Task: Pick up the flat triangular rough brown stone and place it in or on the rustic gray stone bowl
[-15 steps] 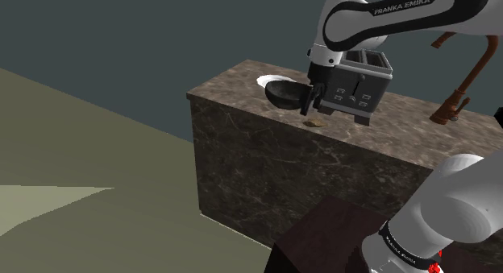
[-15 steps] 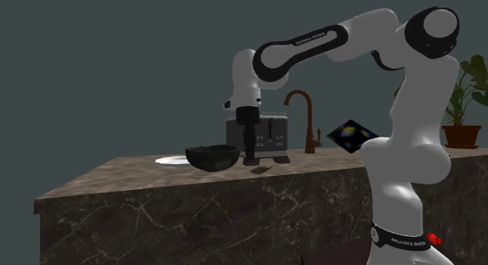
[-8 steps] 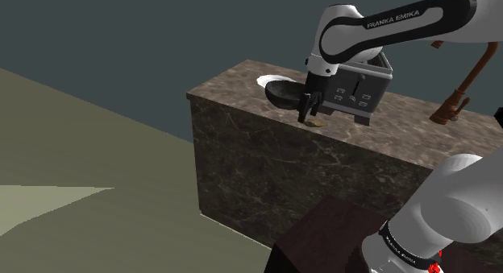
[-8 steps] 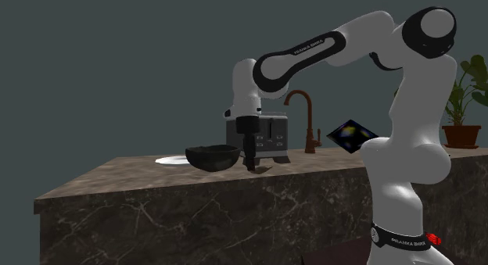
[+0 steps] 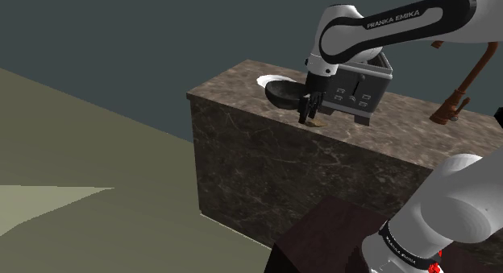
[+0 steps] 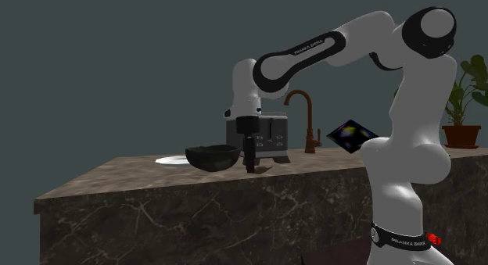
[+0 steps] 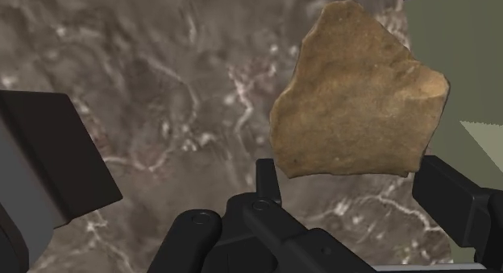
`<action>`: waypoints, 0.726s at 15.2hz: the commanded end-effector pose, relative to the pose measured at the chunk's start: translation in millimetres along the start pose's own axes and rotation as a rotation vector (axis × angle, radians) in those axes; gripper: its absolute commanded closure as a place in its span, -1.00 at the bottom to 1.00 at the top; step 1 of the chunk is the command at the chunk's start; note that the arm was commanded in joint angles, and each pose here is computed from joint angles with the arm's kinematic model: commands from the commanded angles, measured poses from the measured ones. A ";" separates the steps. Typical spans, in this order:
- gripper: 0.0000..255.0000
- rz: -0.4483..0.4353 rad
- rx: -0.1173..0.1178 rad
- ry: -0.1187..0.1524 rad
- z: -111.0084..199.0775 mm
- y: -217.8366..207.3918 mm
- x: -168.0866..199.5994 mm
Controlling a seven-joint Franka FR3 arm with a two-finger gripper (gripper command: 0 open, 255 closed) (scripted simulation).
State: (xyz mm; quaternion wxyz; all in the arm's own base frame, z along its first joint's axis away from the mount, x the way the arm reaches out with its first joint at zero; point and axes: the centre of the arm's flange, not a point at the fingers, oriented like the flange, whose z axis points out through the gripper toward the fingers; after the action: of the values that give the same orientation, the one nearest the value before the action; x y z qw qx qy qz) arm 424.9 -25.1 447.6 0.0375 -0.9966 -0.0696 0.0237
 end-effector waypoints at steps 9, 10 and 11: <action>1.00 0.000 0.000 -0.002 -9.9 -0.7 -0.7; 1.00 0.000 0.000 -0.002 -15.1 -1.1 -0.9; 1.00 0.000 0.000 -0.002 -20.4 -1.5 -1.1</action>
State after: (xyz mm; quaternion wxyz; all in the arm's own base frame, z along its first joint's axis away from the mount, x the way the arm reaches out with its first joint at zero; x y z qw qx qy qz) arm 424.0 -24.9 463.7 0.0376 -0.9966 -0.0695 0.0243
